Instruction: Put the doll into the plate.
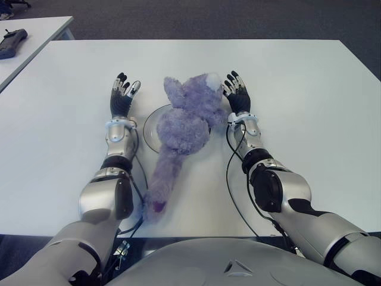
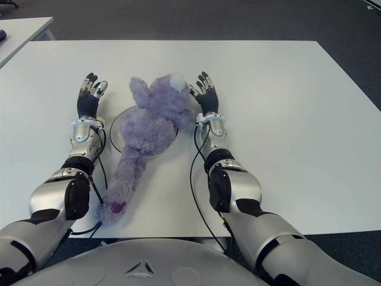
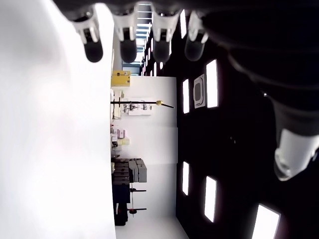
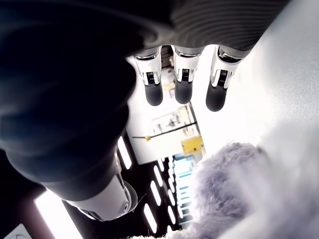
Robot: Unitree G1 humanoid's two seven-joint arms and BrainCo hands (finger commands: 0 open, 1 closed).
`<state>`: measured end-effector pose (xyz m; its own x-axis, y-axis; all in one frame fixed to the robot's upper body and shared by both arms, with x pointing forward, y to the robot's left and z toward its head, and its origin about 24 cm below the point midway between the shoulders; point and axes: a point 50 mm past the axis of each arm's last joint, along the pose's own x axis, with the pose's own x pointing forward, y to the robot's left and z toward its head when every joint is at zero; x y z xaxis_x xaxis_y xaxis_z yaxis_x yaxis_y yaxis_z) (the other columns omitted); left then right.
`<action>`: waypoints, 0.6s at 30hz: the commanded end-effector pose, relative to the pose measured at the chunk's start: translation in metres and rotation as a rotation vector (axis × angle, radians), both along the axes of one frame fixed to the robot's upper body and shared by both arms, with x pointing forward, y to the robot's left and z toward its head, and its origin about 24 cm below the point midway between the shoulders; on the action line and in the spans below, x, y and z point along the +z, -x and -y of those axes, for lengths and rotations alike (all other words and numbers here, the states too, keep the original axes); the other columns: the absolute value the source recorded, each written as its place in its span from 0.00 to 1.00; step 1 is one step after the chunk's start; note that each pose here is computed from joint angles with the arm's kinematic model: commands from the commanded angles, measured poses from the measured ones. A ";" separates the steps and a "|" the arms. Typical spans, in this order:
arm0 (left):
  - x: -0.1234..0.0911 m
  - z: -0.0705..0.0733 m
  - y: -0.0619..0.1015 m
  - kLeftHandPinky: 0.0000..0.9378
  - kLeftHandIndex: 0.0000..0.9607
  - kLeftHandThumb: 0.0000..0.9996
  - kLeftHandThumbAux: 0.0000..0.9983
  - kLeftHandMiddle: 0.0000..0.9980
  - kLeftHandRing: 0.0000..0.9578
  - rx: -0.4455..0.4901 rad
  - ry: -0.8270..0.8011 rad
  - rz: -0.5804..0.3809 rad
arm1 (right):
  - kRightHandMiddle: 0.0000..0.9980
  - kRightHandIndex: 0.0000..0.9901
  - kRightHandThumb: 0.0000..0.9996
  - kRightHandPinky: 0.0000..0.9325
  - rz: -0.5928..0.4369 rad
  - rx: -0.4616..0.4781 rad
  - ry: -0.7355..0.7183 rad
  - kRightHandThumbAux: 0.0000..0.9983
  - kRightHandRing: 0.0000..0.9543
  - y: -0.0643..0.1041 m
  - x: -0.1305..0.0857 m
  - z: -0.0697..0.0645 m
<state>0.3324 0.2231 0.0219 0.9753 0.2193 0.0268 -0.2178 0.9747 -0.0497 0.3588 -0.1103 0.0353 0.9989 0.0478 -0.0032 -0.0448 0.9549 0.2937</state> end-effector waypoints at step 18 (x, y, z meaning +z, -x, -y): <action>-0.116 0.042 0.098 0.05 0.03 0.02 0.61 0.06 0.05 0.054 0.206 -0.427 | 0.05 0.04 0.36 0.11 -0.421 0.009 -0.077 0.86 0.06 0.075 -0.100 -0.012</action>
